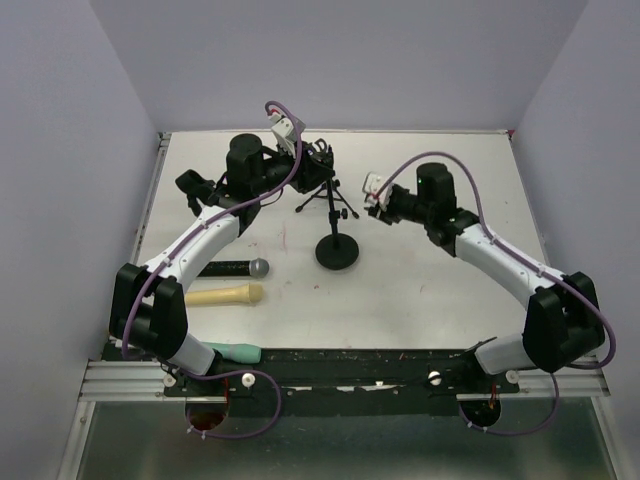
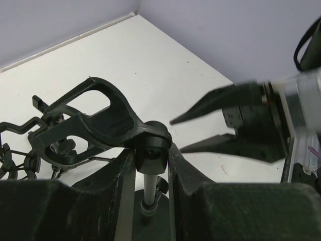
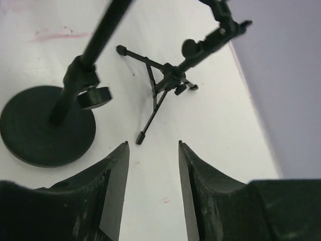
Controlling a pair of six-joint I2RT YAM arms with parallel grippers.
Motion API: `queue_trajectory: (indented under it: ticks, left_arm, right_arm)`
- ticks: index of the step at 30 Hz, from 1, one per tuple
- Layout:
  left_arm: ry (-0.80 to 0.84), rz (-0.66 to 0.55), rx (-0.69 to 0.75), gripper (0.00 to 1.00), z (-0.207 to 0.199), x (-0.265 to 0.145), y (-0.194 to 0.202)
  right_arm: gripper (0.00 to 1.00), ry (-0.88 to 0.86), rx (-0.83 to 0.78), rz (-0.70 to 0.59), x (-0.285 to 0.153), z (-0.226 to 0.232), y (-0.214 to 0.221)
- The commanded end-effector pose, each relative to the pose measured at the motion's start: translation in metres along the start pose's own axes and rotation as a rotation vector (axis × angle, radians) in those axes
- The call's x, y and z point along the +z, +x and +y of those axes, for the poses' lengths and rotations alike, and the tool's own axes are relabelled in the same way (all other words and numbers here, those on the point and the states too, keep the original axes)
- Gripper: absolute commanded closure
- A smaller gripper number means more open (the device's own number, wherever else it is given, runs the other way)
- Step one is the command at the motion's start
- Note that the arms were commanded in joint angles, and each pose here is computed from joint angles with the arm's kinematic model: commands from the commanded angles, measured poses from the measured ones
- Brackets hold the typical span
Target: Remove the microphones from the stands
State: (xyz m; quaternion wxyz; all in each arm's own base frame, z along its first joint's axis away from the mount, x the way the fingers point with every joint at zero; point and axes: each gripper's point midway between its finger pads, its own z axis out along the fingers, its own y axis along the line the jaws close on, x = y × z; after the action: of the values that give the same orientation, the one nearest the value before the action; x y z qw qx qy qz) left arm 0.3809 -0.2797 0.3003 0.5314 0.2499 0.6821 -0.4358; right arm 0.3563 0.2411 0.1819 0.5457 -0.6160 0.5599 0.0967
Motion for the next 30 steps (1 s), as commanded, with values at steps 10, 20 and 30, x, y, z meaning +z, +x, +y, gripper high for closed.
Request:
queue_trajectory:
  ticks: [10,20,30]
  left_arm:
    - [0.054,-0.075,0.049,1.00,-0.017,-0.004,-0.028]
    - [0.048,-0.066,0.044,1.00,-0.017,-0.007,-0.023]
    - [0.047,-0.068,0.039,1.00,-0.016,-0.006,-0.023]
  right_arm:
    - [0.32,-0.285,0.672,-0.116,0.010,0.004,-0.051]
    - [0.33,-0.170,0.637,-0.037,0.033,-0.006,-0.017]
    - [0.37,-0.057,0.644,0.052,0.049,-0.002,0.015]
